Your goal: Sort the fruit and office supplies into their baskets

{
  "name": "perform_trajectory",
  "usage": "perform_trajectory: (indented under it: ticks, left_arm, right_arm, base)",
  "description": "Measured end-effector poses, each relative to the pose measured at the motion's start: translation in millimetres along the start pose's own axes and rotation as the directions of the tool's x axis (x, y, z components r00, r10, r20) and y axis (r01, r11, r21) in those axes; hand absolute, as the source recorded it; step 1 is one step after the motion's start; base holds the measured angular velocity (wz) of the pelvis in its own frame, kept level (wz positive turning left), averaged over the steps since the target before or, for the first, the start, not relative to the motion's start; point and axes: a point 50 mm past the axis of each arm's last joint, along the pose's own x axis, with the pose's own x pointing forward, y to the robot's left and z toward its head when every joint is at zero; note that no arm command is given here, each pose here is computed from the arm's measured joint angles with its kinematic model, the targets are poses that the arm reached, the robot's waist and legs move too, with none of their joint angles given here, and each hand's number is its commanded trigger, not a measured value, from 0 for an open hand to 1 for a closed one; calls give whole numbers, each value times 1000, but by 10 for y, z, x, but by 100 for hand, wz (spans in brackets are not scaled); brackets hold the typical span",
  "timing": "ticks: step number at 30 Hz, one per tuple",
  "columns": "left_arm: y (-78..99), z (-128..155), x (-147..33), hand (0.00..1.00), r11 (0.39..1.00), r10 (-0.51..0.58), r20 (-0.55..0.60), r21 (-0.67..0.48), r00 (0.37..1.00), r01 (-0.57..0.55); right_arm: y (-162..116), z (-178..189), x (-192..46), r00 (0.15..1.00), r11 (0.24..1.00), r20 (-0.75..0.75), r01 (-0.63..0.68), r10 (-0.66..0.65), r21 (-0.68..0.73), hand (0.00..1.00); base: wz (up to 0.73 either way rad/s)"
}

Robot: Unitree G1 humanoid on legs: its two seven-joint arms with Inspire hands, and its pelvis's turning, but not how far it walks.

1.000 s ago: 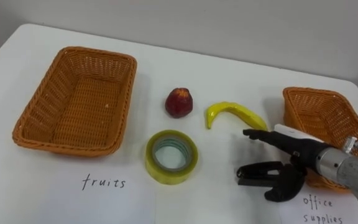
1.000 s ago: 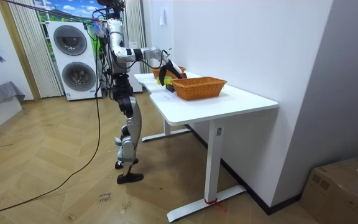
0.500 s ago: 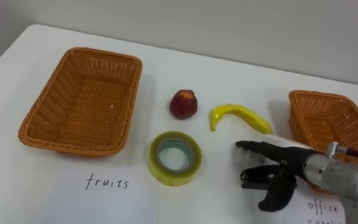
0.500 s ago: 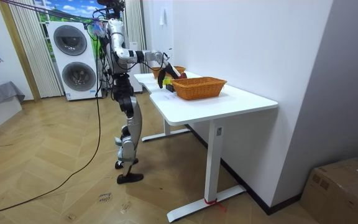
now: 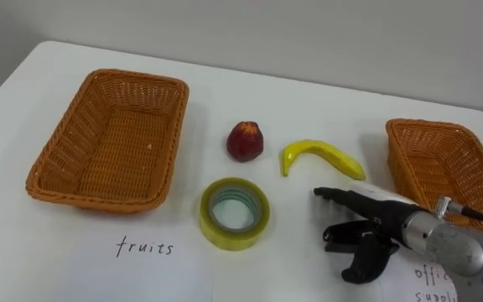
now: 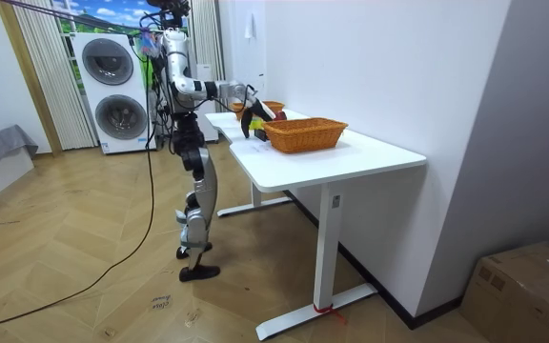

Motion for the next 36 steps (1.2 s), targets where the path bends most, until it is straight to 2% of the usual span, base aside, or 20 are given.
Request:
perform_trajectory:
  ticks: [6, 18, 36]
  left_arm:
    - [8, -12, -1, 0, 1000, 1, -5, -17, 1000, -1]
    - [-7, -108, -16, 0, 1000, -1, -42, -7, 999, 0]
    - [3, -145, -20, 0, 999, -6, -56, -43, 998, 4]
  right_arm:
    - [-11, -19, 2, 999, 999, -50, 19, -22, -47, 0]
    - [-3, -66, -6, 995, 999, -83, 47, -49, -25, 0]
    - [31, -86, -2, 996, 1000, -91, 20, -21, -18, 0]
  base:
    - [1]
    - [2]
    - [0]
